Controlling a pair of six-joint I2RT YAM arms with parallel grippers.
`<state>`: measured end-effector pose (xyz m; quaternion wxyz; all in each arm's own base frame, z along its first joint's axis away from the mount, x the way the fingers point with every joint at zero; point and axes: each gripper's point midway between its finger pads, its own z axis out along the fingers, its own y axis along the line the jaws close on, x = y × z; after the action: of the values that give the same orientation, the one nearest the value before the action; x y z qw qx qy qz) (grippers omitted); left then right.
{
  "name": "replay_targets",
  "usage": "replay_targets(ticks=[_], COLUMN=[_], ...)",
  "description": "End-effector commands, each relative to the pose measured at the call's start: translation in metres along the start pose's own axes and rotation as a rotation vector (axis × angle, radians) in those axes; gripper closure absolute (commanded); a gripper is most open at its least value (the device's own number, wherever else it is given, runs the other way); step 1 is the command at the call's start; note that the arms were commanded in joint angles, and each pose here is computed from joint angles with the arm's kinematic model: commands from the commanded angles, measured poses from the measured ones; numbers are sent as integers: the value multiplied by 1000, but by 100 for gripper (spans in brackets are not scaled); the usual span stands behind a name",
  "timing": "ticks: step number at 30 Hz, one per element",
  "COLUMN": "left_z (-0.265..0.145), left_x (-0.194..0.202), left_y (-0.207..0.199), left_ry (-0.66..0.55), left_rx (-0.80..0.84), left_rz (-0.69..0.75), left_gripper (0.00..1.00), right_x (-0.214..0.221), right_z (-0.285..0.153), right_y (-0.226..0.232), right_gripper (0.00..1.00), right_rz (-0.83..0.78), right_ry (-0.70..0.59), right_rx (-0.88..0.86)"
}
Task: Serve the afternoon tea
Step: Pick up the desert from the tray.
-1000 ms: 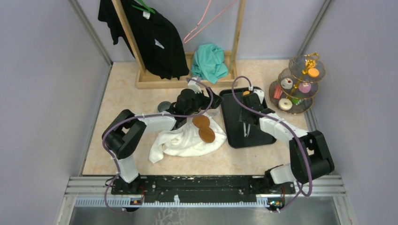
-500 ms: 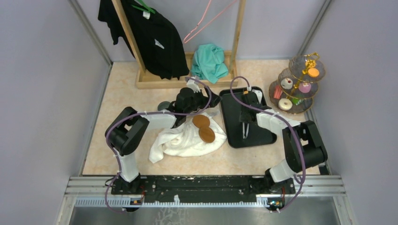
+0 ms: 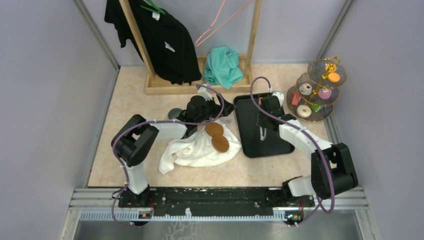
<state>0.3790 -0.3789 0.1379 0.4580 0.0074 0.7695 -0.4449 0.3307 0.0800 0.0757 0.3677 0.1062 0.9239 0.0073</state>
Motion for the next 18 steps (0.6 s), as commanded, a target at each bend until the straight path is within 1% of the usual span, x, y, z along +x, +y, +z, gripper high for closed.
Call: replay_targets(ticks=[1,11,18], left_z=[-12,-36,-55], left_x=[-17,-13,-7], left_y=[-20,-21,-22], left_ry=[-43,-46,-43], left_rx=[59,52,38], left_rz=[-6,-7,-4], left_gripper=[10,12,12], right_x=[-31,-28,-37], right_z=[-25,-61,-102], right_y=[10,18,26], right_gripper=[85,90,95], right_rz=[41,39,47], right_ry=[-103,-136,-192], right_rx=[-39,-60,-92])
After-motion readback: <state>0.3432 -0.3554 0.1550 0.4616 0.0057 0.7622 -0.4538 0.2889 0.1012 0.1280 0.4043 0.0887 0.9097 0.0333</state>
